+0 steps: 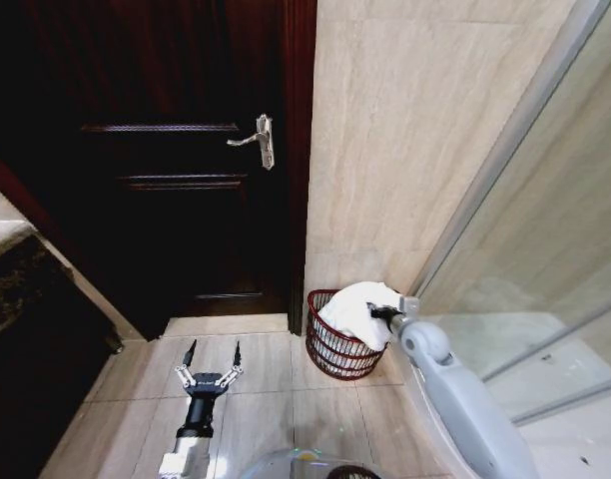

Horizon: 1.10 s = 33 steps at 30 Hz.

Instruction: Discard the used towel into the hamper.

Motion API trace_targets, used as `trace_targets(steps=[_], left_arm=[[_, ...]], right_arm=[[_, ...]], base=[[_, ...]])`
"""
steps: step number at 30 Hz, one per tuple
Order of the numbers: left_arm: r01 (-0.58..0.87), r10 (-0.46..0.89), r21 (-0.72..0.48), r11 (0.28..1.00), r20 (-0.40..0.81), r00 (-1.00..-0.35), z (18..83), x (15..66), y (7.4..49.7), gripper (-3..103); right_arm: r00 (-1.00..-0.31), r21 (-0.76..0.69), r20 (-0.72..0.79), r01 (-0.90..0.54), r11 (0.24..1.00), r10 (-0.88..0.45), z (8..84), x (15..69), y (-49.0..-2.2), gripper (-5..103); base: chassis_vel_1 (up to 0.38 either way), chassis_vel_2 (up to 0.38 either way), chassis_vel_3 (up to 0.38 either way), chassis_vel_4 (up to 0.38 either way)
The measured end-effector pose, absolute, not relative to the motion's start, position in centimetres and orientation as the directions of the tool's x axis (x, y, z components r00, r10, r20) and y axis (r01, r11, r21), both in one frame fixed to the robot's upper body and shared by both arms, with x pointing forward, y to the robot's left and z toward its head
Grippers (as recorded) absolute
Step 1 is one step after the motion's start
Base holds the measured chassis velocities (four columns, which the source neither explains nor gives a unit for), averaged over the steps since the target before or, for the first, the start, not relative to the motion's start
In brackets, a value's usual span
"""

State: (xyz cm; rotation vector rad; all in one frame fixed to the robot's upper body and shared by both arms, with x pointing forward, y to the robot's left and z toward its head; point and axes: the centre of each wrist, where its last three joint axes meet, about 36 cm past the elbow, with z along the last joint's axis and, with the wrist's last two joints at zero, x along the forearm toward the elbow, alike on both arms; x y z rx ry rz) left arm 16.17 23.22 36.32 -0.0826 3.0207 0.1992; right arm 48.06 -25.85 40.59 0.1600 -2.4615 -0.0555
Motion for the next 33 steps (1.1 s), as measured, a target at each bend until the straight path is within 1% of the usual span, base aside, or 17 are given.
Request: trace_targets(steps=[6, 13, 17, 28, 32, 33], left_arm=[[-0.09, -0.073, 0.145, 0.985, -0.116, -0.991, 36.2, 16.0, 24.3, 100], [-0.104, -0.087, 0.151, 0.983, -0.12, -0.989, 36.2, 16.1, 25.0, 100], [-0.11, -0.093, 0.15, 0.982, -0.12, -0.988, 36.2, 16.5, 25.4, 100], [-0.107, -0.09, 0.149, 0.983, -0.117, -0.989, 35.8, 17.8, 26.0, 100], [-0.106, -0.089, 0.149, 0.983, -0.121, -0.989, 35.9, 18.4, 26.1, 100], [-0.107, -0.089, 0.148, 0.983, -0.121, -0.989, 36.0, 18.5, 26.1, 100]], right_arm=[[-0.752, 0.037, 0.649, -0.126, 0.991, -0.12, 38.7, 51.4, -25.1, 14], [-0.722, 0.031, 0.681, -0.138, 0.99, -0.122, 37.0, 54.0, -25.0, 14], [-0.688, 0.033, 0.713, -0.159, 0.987, -0.135, 34.9, 55.2, -24.5, 14], [-0.642, 0.025, 0.754, -0.184, 0.983, -0.14, 31.3, 56.0, -23.7, 14], [-0.645, 0.001, 0.753, -0.194, 0.981, -0.129, 30.8, 55.9, -23.6, 14], [-0.654, -0.007, 0.746, -0.197, 0.98, -0.126, 30.9, 55.8, -23.6, 11]], base=[[0.0, 0.0, 0.0, 0.0], [0.0, 0.0, 0.0, 0.0], [0.0, 0.0, 0.0, 0.0], [0.0, 0.0, 0.0, 0.0], [0.0, 0.0, 0.0, 0.0], [0.0, 0.0, 0.0, 0.0]])
